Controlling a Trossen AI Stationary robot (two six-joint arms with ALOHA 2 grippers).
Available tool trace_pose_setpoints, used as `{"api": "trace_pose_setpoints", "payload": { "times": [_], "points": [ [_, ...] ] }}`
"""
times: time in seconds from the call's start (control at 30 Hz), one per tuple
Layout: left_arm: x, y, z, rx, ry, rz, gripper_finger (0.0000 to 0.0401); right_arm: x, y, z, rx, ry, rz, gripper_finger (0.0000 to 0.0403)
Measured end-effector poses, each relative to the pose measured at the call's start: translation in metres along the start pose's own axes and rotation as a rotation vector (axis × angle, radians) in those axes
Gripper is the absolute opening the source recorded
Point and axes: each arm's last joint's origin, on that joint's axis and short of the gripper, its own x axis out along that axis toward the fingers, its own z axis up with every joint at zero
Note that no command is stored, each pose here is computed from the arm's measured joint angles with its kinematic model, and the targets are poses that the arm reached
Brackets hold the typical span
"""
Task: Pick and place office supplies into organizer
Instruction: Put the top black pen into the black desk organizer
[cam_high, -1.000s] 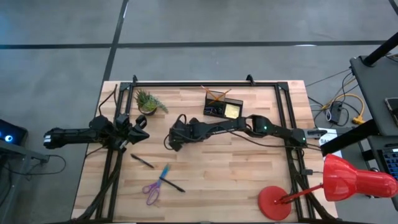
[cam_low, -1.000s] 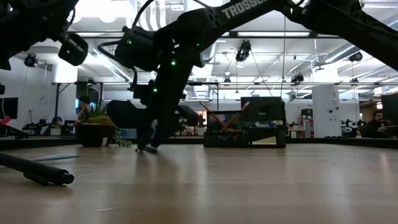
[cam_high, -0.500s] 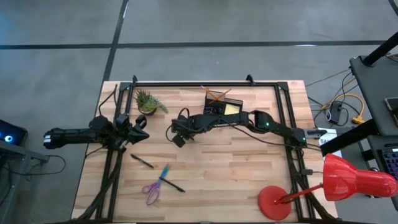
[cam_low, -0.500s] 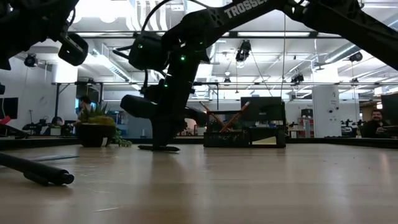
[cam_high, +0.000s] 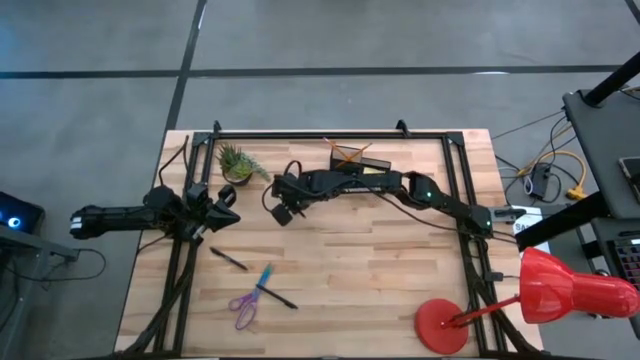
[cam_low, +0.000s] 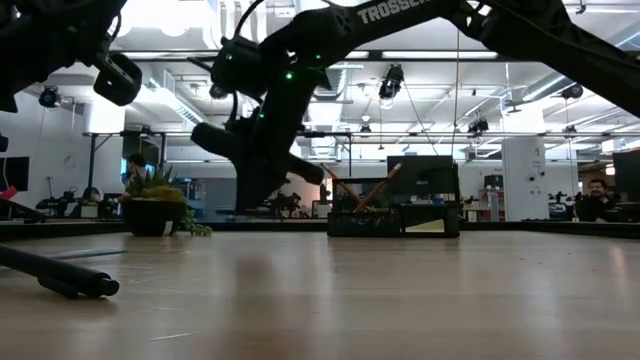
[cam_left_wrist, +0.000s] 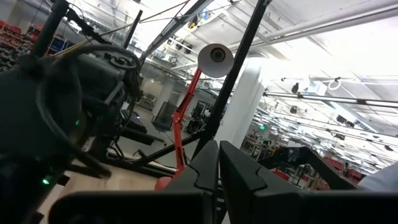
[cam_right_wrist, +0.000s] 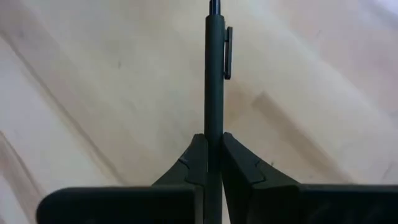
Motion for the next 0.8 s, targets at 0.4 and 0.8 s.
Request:
{"api": "trace_pose_setpoints", "payload": {
  "times": [0.4,0.8],
  "points": [
    [0.0,0.0,0.0,0.0,0.0,0.0,0.0,-0.071,0.012,0.028,0.073,-0.544,-0.39,0.0012],
    [0.0,0.0,0.0,-0.001,0.001,0.001,0.0,-0.126,-0.004,-0.01,0.278,-0.848,-0.757,0.0014]
  ]
}}
